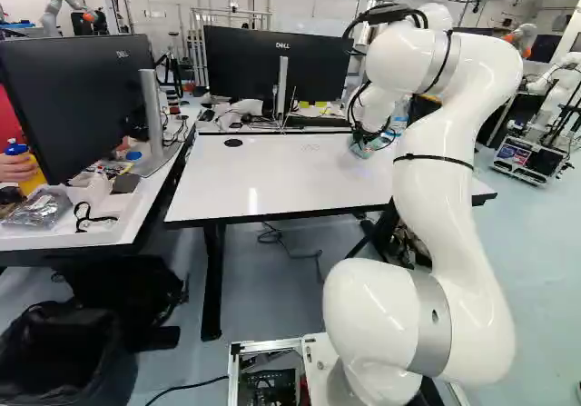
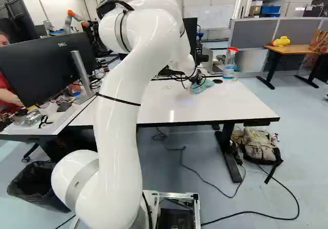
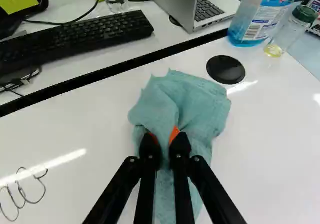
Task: Clean the table with the green towel
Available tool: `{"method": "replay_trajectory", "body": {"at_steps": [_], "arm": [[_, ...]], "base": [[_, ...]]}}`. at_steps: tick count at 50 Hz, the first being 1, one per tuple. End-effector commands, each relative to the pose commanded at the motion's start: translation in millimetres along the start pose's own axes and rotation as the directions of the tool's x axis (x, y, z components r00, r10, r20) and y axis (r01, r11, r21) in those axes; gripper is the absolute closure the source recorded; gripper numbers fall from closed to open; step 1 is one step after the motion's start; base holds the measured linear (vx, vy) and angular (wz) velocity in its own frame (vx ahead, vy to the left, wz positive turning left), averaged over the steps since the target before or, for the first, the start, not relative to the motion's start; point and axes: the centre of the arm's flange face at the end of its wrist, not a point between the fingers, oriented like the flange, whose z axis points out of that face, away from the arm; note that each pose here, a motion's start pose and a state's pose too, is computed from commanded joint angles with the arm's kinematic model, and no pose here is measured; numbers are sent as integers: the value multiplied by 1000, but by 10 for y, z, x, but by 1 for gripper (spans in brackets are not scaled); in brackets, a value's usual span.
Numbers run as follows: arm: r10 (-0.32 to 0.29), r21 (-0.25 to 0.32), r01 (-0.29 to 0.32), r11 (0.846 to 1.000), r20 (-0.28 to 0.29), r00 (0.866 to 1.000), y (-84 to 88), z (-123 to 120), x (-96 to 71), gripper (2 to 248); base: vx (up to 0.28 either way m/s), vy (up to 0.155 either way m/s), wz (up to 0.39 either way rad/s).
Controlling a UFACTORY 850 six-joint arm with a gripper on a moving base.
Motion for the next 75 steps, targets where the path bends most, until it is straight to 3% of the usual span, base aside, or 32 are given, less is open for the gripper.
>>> {"method": "replay_trajectory", "body": {"at_steps": [24, 44, 55, 75], "arm": [[-6, 6, 5, 1000, 41, 999, -52, -370, -272, 211], [13, -13, -13, 1000, 64, 998, 115, -609, -456, 211], [33, -33, -31, 999, 70, 997, 282, -681, -514, 211], [34, -34, -33, 999, 46, 998, 292, -894, -444, 211]], "base": [[0, 0, 0], [0, 0, 0], [0, 0, 0], [0, 0, 0]]}}
